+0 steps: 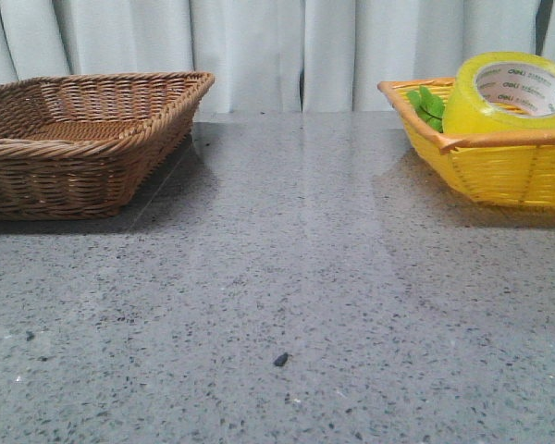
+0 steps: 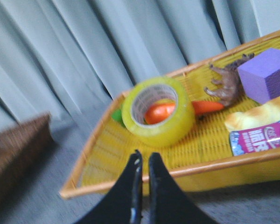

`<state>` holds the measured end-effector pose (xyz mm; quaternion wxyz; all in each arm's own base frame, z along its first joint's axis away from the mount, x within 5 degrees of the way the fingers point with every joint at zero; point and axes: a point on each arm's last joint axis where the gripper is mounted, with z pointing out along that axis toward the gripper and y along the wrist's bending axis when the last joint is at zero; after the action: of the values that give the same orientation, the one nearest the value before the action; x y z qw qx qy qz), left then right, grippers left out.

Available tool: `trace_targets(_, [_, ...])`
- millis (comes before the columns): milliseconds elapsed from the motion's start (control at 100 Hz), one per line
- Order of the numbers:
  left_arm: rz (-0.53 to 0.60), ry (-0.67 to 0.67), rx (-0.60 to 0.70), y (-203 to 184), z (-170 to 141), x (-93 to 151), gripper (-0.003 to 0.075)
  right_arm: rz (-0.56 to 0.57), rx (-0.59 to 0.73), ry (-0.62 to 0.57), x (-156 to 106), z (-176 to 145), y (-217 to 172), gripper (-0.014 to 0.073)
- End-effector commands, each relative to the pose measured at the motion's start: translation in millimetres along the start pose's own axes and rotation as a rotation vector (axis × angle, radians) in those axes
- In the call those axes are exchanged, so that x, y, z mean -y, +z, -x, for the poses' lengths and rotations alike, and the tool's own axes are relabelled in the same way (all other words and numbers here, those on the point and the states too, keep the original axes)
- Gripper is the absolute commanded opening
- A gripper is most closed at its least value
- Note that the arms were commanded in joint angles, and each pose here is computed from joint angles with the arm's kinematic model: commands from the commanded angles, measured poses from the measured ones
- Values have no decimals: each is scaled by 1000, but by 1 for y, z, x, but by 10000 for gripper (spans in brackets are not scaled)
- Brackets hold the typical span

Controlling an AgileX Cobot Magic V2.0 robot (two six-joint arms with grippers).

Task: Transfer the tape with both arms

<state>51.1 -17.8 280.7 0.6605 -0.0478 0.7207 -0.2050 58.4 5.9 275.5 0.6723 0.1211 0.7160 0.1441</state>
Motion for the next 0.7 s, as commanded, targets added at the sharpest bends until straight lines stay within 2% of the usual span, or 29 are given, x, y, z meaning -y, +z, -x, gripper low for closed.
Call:
trace_targets(0, [13,70,25,8,33,9,364,-38,-56,-131,-12,37,11,16])
trace_targets(200, [30,108,-80,41,57,15,363,-12,-271,-183,-37,94,58,310])
trace_targets(270, [12,106,-91,47,59,17,364,26,-344,-207,-50,110,78,370])
trace_targets(350, [-16,105,-109,51,57,19,363,74,-422,-243,-64,125,102,372])
trace_targets(470, [-49,108,-125,53,55,23,363,116,-545,-266,-81,129,148,372])
trace_targets(590, [-60,103,-128,53,54,24,363,99,-617,-298,-85,121,198,372])
trace_targets(690, [-66,85,-134,53,54,25,363,70,-695,-312,-80,102,240,372])
